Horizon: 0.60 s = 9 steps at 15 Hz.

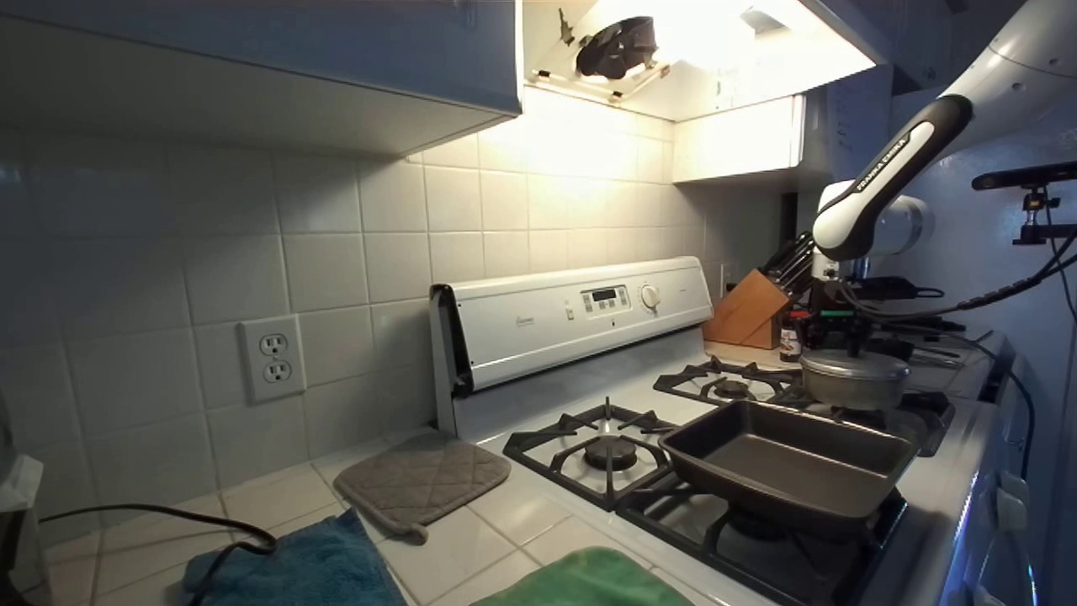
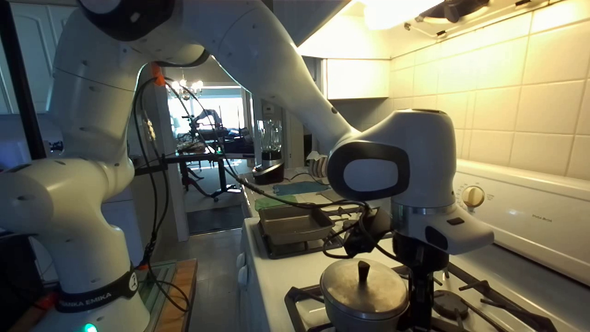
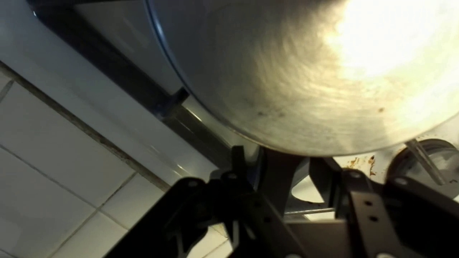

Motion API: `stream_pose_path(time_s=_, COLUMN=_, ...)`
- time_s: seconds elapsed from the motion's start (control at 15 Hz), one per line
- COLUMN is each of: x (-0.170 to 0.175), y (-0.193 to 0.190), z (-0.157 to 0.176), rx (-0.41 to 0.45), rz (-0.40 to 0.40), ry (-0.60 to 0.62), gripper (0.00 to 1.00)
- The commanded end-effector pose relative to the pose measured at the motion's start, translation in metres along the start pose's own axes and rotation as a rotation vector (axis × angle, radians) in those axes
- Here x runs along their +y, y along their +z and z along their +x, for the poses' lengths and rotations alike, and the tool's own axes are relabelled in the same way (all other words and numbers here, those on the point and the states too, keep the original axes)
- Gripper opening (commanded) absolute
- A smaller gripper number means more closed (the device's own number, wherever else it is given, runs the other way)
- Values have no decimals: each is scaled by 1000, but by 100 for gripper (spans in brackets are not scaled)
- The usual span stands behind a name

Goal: Put the metal lid on the metal pot the move it forward

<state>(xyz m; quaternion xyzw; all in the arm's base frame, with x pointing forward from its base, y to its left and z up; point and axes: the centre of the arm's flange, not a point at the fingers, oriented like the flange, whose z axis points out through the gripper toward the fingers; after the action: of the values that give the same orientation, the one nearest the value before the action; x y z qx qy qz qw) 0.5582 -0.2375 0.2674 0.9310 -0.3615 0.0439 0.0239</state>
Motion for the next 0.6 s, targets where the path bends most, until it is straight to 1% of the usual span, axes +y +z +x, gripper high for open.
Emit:
stream_pose_path(time_s=0.0, x=2, y=-4, z=-8, rx=-22, rz=-33, ry=-9, gripper=21)
stream_pose_path(time_s=0.07, x=2, y=-3, z=-8, rx=-28, rz=-36, ry=-9, gripper=18)
stream_pose_path(time_s=0.13, x=3, y=-3, z=-9, rx=-31, rz=-39, ry=-5, gripper=57)
stream_pose_path(time_s=0.2, x=3, y=-2, z=-9, rx=-35, rz=-41, ry=-3, gripper=53)
stream_pose_path(time_s=0.27, x=3, y=-4, z=-10, rx=-43, rz=-47, ry=1, gripper=55)
stream_pose_path(time_s=0.33, x=4, y=-2, z=-10, rx=-49, rz=-50, ry=5, gripper=18)
stream_pose_path(time_s=0.4, x=4, y=-2, z=-10, rx=-50, rz=-52, ry=9, gripper=16)
stream_pose_path(time_s=0.47, x=5, y=-2, z=-10, rx=-51, rz=-53, ry=13, gripper=16)
stream_pose_path(time_s=0.53, x=5, y=-2, z=-10, rx=-50, rz=-53, ry=17, gripper=8)
